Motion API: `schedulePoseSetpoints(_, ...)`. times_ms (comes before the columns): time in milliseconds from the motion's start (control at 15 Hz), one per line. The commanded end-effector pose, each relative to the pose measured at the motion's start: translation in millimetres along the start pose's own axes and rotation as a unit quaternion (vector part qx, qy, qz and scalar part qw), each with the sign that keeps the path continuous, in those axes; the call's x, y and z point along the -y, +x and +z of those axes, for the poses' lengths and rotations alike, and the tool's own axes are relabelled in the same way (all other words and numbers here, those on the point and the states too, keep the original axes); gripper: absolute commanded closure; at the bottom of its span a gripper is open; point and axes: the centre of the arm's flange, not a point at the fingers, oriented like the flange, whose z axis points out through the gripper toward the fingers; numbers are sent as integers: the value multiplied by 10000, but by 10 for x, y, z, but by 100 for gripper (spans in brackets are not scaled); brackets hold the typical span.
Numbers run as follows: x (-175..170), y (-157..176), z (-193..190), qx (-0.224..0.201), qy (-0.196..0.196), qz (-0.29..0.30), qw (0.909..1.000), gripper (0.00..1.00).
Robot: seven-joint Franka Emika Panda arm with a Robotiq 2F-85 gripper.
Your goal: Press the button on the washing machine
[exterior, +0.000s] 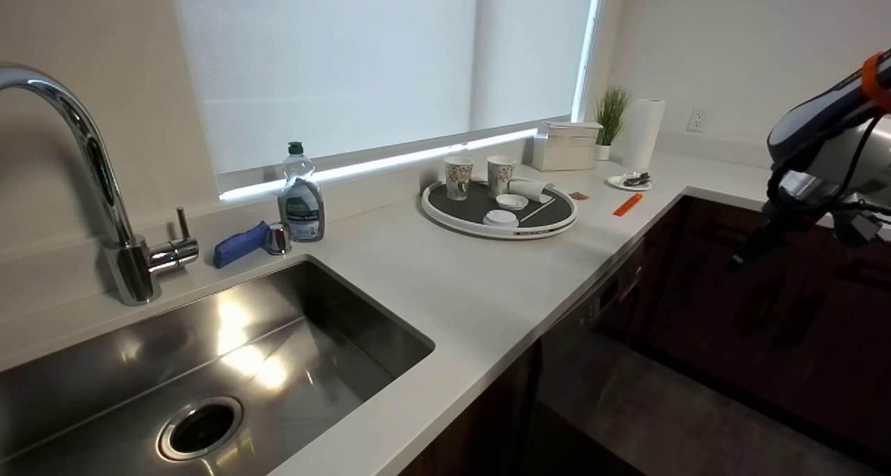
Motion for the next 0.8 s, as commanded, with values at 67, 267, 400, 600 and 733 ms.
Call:
schedulePoseSetpoints(67, -103, -73, 336, -749, 366, -693, 9941, 0)
schedulePoseSetpoints(267, -143, -3, 359, -1118, 450, -877, 9888, 0)
schedulePoseSetpoints(400, -240, -42, 424, -1101, 537, -783, 9894, 0)
schedulePoseSetpoints(600, -126, -42, 234, -1043, 402, -741, 9910, 0)
schedulePoseSetpoints(733, -168, -64, 299, -1012, 424, -739, 9912, 0)
